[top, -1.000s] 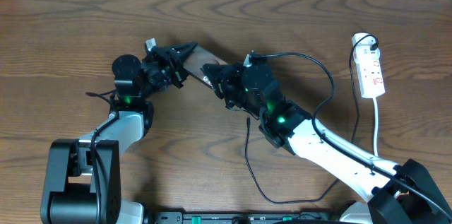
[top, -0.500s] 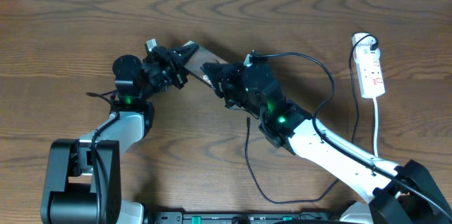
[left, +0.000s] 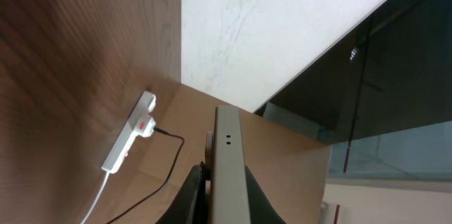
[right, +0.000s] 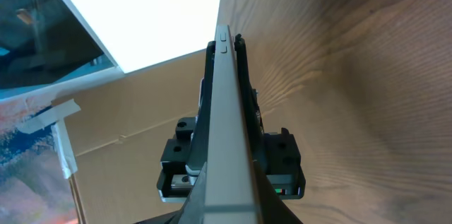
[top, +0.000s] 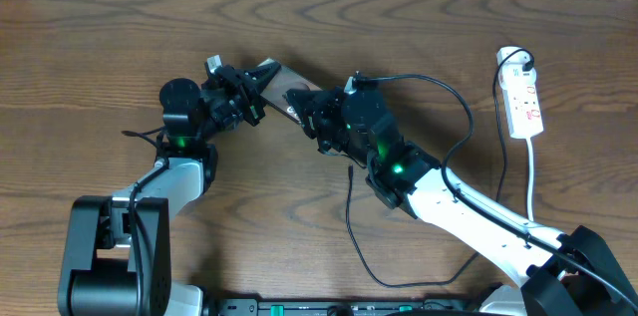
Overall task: Plug charger to phone and switch on socket
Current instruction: 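Open the right gripper and carry the phone left with the left gripper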
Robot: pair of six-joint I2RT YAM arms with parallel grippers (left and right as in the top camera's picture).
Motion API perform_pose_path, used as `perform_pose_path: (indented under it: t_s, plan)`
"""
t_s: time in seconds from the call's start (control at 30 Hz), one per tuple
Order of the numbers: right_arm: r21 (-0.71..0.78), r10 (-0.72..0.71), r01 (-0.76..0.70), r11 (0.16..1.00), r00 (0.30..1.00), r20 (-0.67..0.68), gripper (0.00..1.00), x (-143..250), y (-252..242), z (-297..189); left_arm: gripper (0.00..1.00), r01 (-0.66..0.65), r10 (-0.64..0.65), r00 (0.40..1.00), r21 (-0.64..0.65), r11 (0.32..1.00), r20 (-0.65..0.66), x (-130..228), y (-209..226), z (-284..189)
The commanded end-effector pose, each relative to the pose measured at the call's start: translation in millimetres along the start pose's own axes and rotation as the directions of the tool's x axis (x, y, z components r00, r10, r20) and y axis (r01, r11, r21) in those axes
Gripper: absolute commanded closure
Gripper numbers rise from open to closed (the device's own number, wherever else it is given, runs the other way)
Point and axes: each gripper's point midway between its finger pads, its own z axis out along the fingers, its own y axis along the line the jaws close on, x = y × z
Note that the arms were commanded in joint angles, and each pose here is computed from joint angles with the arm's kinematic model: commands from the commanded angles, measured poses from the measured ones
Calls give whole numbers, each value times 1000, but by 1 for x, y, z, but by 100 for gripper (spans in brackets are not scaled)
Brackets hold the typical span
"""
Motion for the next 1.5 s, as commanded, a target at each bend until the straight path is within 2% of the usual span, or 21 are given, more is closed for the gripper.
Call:
perform_pose_path:
  t_s: [0.0,0.03,0.1,0.23,0.3,0.33,0.57,0.73,1.03,1.2,1.37,1.47]
  plan:
    - [41,-10,10,999,1000,-2,74,2,-14,2,92,-8,9,1000,37,999,-30,9,-17,1]
    - [41,-10,10,999,1000,-2,65,2,-14,2,92,-8,9,1000,37,999,-30,9,-17,1]
    - [41,-10,10,999,1000,-2,57,2,-14,2,92,-8,9,1000,37,999,-30,9,-17,1]
    - [41,-19,19,999,1000,-2,24,2,-14,2,92,-8,9,1000,37,999,-29,9,-17,1]
    - [41,-18,18,999,1000,-2,4,2,-14,2,92,-8,9,1000,37,999,-29,9,-17,1]
    - [41,-19,19,999,1000,-2,1,2,-14,2,92,-8,9,1000,37,999,-29,9,-17,1]
    - [39,-44,44,998,999,4,1,-2,-14,1,93,-6,7,1000,28,1000,-14,1,-16,-4]
    - [38,-109,108,993,994,9,1,-10,-12,1,92,-82,82,997,-1,997,7,-22,-13,-24]
    - [39,-288,287,957,957,20,1,-26,-9,-2,93,-346,346,938,23,938,-27,-52,-25,-81]
    - [28,-520,519,854,854,16,1,-34,-5,-3,92,-505,509,855,61,861,-96,-48,-27,-106]
    - [-108,-755,749,653,655,-23,1,-20,15,-6,92,-653,663,731,118,748,-161,-36,-23,-115]
    - [-179,-814,796,577,577,-59,1,-15,22,-10,92,-718,735,650,162,677,-194,-27,-21,-117]
